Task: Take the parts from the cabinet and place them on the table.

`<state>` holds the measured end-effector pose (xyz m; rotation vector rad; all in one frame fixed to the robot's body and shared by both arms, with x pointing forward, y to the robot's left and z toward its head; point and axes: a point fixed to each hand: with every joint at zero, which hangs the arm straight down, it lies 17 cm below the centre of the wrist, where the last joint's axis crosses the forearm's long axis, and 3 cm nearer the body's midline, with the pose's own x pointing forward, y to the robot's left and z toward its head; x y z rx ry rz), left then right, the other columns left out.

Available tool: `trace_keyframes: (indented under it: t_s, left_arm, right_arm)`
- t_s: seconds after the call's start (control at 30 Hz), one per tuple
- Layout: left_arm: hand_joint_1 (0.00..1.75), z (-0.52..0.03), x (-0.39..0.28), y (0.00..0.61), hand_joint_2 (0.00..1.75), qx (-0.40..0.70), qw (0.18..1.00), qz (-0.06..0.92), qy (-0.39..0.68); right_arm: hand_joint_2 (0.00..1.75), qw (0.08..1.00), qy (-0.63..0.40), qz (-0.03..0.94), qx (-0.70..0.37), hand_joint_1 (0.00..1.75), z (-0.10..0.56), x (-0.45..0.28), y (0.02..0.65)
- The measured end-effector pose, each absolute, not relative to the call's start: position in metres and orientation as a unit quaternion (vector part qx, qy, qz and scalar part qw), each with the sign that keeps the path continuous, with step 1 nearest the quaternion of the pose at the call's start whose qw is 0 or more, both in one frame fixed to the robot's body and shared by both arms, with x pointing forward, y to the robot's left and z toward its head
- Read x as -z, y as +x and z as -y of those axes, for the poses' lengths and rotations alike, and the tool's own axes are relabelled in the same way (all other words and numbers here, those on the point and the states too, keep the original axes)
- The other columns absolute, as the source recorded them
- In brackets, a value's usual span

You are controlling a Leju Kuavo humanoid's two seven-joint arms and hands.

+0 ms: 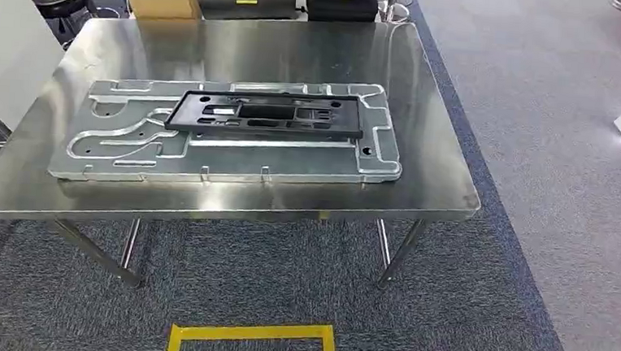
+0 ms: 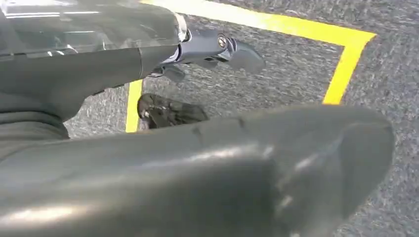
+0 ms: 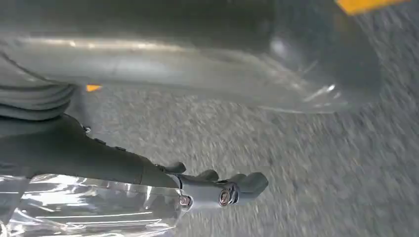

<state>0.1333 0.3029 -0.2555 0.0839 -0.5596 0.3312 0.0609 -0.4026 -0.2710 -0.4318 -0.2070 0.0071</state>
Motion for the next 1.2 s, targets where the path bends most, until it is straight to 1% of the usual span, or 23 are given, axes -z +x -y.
trace_keyframes:
  t_s: [0.17,0.27,0.4,0.73,1.0,1.2]
  left_arm:
    - [0.0,-0.283,0.256,0.133,0.0,-0.152,0.951,0.268,0.021]
    - [0.0,-0.278,0.256,0.132,0.0,-0.149,0.952,0.266,0.016]
    - [0.0,-0.272,0.256,0.133,0.0,-0.142,0.953,0.268,0.007]
    - [0.0,-0.273,0.256,0.13,0.0,-0.139,0.953,0.268,0.007]
    - [0.0,-0.276,0.252,0.14,0.0,-0.139,0.95,0.278,-0.012]
    - [0.0,-0.274,0.251,0.144,0.0,-0.125,0.95,0.285,-0.014]
  right_arm:
    - [0.0,0.987,-0.147,0.067,-0.007,0.0,0.372,0.279,0.047]
    - [0.0,0.988,-0.139,0.062,-0.009,0.0,0.368,0.28,0.045]
    - [0.0,0.993,-0.103,0.051,-0.019,0.0,0.351,0.282,0.042]
    - [0.0,0.995,-0.08,0.052,-0.029,0.0,0.33,0.283,0.049]
    - [0.0,0.996,-0.036,0.05,-0.061,0.0,0.287,0.283,0.055]
    - [0.0,0.996,-0.029,0.046,-0.064,0.0,0.283,0.283,0.055]
